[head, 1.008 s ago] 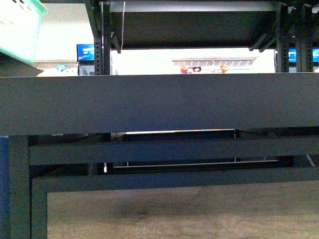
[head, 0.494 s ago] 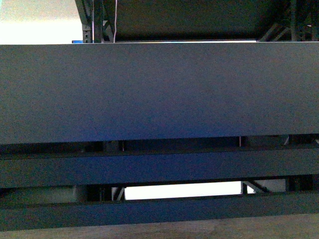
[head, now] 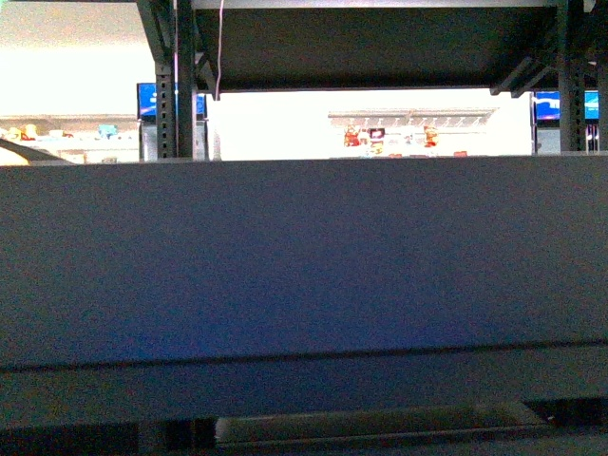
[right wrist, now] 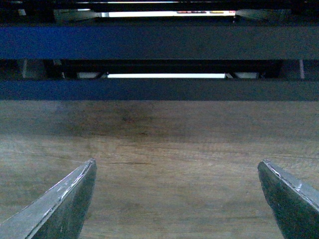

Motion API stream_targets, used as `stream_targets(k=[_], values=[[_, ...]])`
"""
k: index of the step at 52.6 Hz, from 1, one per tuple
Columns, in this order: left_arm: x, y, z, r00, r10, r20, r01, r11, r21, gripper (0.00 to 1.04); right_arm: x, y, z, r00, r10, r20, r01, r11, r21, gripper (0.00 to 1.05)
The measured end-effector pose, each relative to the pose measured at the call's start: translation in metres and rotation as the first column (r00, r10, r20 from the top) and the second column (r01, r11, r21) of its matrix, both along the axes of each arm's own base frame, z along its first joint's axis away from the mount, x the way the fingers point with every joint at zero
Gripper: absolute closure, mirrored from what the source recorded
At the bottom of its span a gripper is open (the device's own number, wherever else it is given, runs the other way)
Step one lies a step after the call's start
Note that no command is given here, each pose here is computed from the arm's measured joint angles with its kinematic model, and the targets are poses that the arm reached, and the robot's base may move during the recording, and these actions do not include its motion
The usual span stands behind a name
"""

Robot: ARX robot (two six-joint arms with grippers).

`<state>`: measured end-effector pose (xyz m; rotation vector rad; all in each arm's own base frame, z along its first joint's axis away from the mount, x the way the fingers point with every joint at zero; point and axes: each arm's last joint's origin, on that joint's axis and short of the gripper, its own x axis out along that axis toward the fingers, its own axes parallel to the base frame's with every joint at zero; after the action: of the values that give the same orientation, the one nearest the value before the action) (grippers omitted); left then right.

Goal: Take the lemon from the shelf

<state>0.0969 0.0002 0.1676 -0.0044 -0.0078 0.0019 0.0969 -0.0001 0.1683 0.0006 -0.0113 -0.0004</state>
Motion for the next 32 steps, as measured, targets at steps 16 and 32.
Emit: stream_targets(k=[16, 32], values=[[0.0000, 0.0000, 0.0000, 1.000, 0.000, 0.000, 0.000, 1.000, 0.000, 0.08, 0.0000, 0.0000, 0.0000, 1.000, 0.001, 0.000, -0.001, 1.000, 0.000, 0.07], [0.0000, 0.0000, 0.0000, 1.000, 0.000, 0.000, 0.000, 1.000, 0.000, 0.08, 0.0000, 0.0000, 0.0000, 1.000, 0.000, 0.000, 0.000, 1.000, 0.000, 0.07]])
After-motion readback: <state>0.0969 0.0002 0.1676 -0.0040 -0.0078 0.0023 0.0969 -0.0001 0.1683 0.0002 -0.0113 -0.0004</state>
